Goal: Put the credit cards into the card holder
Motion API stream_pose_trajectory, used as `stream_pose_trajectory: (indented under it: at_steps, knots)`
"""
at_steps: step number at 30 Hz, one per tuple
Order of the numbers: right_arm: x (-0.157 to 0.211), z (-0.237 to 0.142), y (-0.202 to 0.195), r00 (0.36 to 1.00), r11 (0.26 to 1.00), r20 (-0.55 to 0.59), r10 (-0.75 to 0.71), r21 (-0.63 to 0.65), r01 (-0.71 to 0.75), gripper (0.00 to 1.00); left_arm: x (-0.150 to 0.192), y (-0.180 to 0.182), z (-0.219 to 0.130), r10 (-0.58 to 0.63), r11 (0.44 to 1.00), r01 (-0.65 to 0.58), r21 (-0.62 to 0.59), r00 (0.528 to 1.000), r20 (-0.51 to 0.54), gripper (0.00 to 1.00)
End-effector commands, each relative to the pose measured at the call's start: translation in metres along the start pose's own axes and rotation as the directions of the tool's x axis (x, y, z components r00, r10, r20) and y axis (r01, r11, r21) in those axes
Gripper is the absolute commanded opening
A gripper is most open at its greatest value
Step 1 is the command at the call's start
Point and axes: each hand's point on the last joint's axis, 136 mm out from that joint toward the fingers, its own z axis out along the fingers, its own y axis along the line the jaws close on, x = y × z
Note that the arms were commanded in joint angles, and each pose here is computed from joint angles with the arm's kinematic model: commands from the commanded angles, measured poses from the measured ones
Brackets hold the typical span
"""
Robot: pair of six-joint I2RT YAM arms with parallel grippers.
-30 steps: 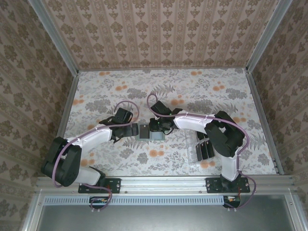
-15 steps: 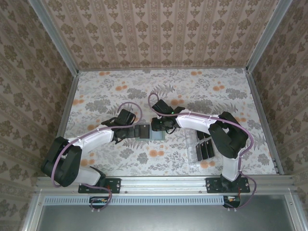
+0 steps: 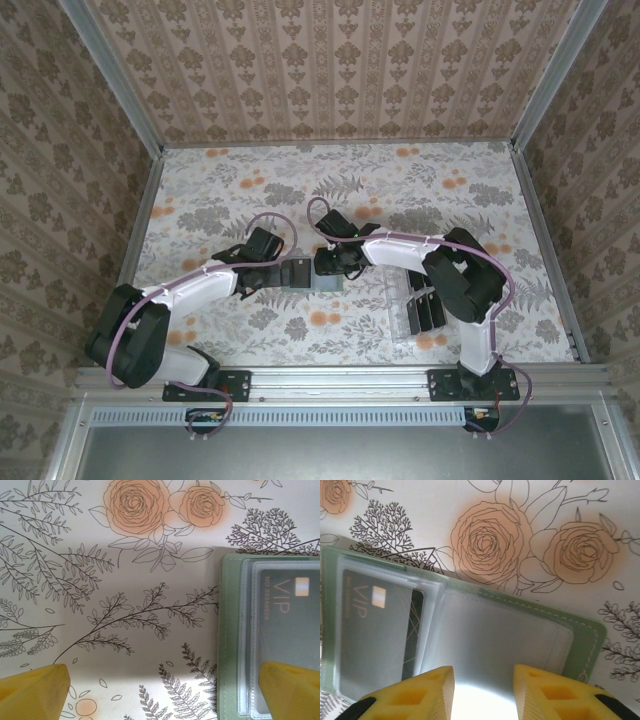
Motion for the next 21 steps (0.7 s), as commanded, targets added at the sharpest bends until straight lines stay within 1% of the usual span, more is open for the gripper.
stream_pose_trajectory:
  at_steps: [1, 11, 21]
  knots:
    - [0.014, 0.015, -0.001, 0.996, 0.996, -0.061, 0.067, -0.053, -0.071, 0.38, -0.006, -0.006, -0.004, -0.007, 1.0, 0.006, 0.015, 1.0, 0.03, 1.0]
    - [0.014, 0.022, 0.004, 0.975, 0.961, -0.083, 0.204, -0.175, -0.216, 0.42, -0.002, -0.025, -0.01, 0.025, 0.996, -0.033, 0.088, 0.996, 0.081, 1.0]
    - [0.009, 0.025, 0.011, 0.958, 0.928, -0.098, 0.27, -0.238, -0.286, 0.44, 0.003, -0.046, -0.014, 0.071, 0.984, -0.092, 0.153, 0.988, 0.135, 1.0]
